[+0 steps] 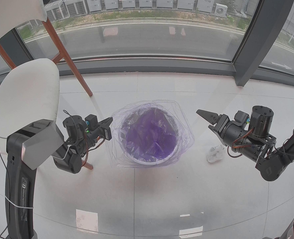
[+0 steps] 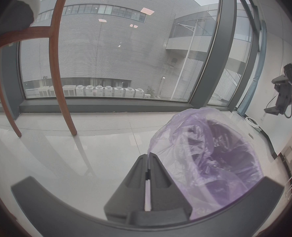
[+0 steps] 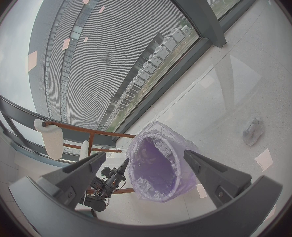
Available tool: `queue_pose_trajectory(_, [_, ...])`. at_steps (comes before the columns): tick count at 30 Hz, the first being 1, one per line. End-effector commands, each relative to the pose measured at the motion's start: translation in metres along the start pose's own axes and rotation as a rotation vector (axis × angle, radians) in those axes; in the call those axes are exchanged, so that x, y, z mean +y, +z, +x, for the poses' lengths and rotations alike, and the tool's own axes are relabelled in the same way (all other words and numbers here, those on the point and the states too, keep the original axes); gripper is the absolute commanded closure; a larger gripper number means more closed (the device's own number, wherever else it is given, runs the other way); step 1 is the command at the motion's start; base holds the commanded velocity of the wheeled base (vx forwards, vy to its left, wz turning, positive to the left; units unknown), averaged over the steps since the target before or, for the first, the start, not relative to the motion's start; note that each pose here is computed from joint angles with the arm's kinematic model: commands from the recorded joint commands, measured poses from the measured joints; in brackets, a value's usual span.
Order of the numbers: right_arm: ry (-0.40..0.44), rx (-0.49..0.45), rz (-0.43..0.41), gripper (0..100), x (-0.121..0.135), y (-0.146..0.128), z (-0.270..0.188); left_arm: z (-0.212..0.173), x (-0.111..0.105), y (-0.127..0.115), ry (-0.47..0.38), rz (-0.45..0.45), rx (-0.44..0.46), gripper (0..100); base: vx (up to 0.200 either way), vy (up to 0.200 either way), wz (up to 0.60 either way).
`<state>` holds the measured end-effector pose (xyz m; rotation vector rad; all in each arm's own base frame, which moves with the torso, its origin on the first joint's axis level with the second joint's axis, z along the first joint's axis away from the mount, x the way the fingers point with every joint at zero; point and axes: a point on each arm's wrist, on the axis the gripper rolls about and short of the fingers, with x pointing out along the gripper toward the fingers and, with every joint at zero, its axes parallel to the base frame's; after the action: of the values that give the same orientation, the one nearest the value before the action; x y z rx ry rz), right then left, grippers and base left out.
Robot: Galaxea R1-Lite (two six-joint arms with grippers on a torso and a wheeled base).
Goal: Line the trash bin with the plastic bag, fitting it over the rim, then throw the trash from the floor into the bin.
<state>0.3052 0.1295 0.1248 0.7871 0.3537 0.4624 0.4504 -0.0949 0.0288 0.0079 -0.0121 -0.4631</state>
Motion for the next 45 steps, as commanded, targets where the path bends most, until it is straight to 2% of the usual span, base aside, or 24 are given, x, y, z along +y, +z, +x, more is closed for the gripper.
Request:
queue_pose_trajectory(1, [-0.003,0.010,0.001,0,-0.001,-0.003,0.001,0.019,0.005,-0.044,0.027,-0.007,0.034,100,0.000,0.000,0.00])
queue_pose_trajectory(6, [-0.005,0.012,0.001,0,-0.001,-0.003,0.002,0.018,0.005,-0.047,0.027,-0.011,0.044,100,0.000,0.000,0.00])
queue_pose_trajectory(10, [-0.011,0.026,-0.001,0,-0.004,-0.008,0.004,0.016,0.007,-0.061,0.031,-0.010,0.070,100,0.000,0.000,0.00])
queue_pose_trajectory(17, [-0.017,0.030,-0.010,0,-0.006,-0.009,0.005,0.017,0.005,-0.057,0.027,-0.005,0.056,100,0.000,0.000,0.00])
queue_pose_trajectory(22, [0.008,0.004,-0.016,0,-0.004,-0.008,0.006,0.014,0.006,-0.057,0.030,-0.005,0.065,100,0.000,0.000,0.00])
queue_pose_trajectory(23, [0.012,-0.001,-0.017,0,-0.006,-0.009,0.008,0.012,0.006,-0.055,0.030,-0.005,0.071,0,0.000,0.000,0.00])
queue_pose_trajectory(26, [0.005,-0.006,-0.023,0,-0.009,-0.008,0.009,0.010,0.007,-0.039,0.033,0.015,0.037,0,0.000,0.000,0.00])
queue_pose_trajectory(29, [0.002,-0.007,-0.032,0,-0.010,-0.008,0.009,0.003,0.011,-0.004,0.045,0.039,-0.044,0,0.000,0.000,0.00])
queue_pose_trajectory(31, [-0.003,-0.013,-0.040,0,-0.012,-0.006,0.009,-0.005,0.009,0.014,0.041,0.043,-0.065,0,0.000,0.000,0.00])
queue_pose_trajectory(33, [-0.005,-0.013,-0.041,0,-0.013,-0.006,0.010,-0.007,0.006,0.018,0.037,0.044,-0.069,0,0.000,0.000,0.00])
queue_pose_trajectory(34, [-0.023,-0.008,-0.048,0,-0.020,-0.007,0.014,-0.020,-0.004,0.042,0.020,0.052,-0.101,0,0.000,0.000,0.00])
queue_pose_trajectory(37, [-0.037,-0.006,-0.082,0,-0.027,-0.009,0.017,-0.031,-0.022,0.064,-0.014,0.062,-0.157,0,0.000,0.000,0.00])
queue_pose_trajectory(40, [-0.070,-0.046,-0.239,0,-0.052,-0.018,0.027,-0.039,-0.033,0.087,-0.038,0.077,-0.231,0,0.000,0.000,0.00])
queue_pose_trajectory(44, [-0.048,-0.133,-0.419,0,-0.068,-0.029,0.035,-0.053,-0.035,0.117,-0.077,0.100,-0.302,0,0.000,0.000,0.00])
queue_pose_trajectory(45, [-0.050,-0.127,-0.456,0,-0.073,-0.034,0.038,-0.057,-0.036,0.122,-0.080,0.101,-0.312,0,0.000,0.000,0.00])
